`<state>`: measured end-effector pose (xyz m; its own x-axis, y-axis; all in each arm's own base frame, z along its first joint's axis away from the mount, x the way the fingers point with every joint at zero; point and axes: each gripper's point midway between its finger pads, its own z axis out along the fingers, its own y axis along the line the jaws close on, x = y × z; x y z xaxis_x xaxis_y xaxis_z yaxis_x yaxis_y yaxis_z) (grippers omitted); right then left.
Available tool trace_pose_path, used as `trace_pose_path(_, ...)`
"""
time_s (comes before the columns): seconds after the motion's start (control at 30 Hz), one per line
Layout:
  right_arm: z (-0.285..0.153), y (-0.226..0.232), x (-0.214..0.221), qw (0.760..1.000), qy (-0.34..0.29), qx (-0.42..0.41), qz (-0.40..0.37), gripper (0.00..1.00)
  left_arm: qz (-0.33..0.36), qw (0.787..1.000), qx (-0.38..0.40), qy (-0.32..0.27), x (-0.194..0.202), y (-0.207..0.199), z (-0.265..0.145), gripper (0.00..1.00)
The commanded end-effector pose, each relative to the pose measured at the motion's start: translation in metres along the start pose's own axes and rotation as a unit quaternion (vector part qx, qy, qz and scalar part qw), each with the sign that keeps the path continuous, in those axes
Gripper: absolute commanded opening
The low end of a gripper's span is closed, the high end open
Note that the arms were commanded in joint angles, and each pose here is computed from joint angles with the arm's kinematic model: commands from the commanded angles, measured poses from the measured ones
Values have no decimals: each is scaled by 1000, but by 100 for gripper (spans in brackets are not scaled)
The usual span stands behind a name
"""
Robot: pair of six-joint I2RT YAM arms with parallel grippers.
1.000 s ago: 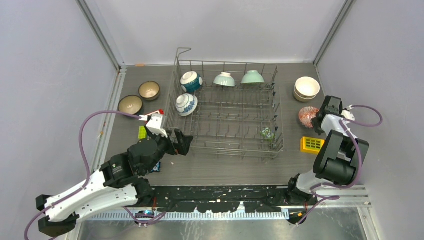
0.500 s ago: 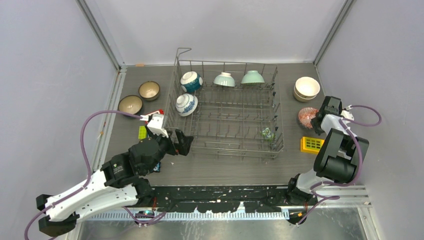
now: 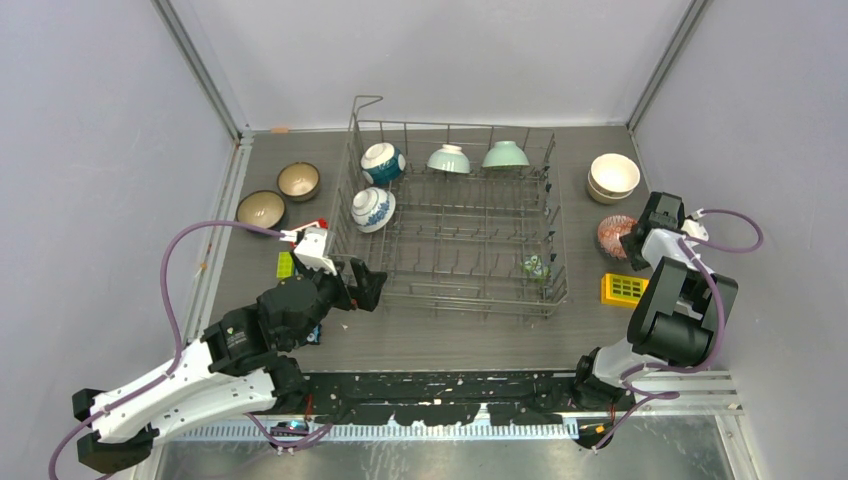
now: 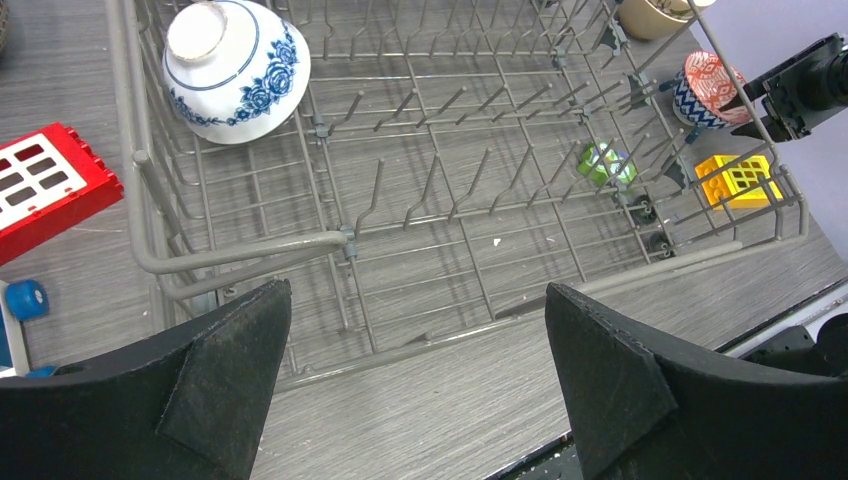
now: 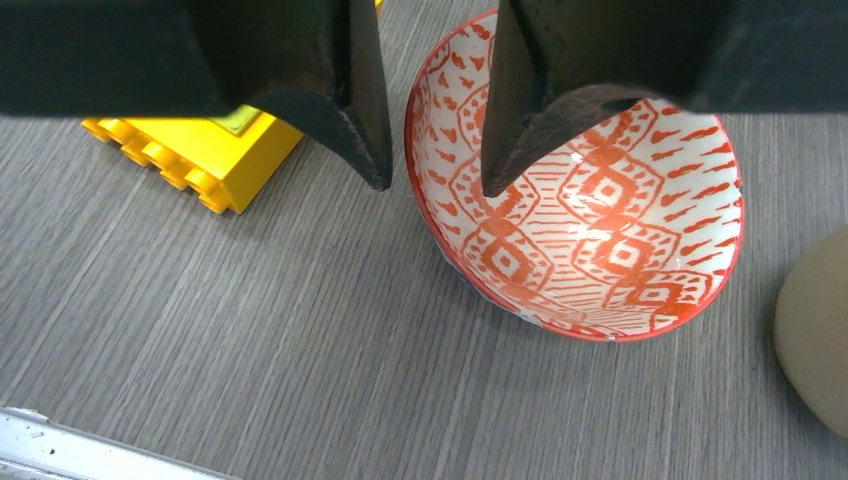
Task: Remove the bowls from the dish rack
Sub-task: Place the bowl at the center of the board.
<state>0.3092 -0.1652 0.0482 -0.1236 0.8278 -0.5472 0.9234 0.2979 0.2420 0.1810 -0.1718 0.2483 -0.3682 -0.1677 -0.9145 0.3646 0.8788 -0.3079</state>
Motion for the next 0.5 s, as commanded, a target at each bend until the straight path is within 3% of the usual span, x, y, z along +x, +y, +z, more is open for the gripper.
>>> trace_pose_path(0.0, -11, 5, -18, 999, -29, -12, 8, 47, -13, 1000, 0, -9, -4, 0, -1, 99)
trace_pose_path(0.17, -23, 8, -27, 999, -37, -12, 16, 66, -14, 1000, 3, -10, -6, -1, -2, 99)
trace_pose_path(0.3, -55, 34, -47, 996, -39, -59, 63, 82, -9, 1000, 5, -13, -9, -3, -2, 99)
trace_pose_path(0.47, -115, 68, -78, 989, -80, -112, 61, 87, 5, 1000, 9, -13, -17, -8, -1, 100)
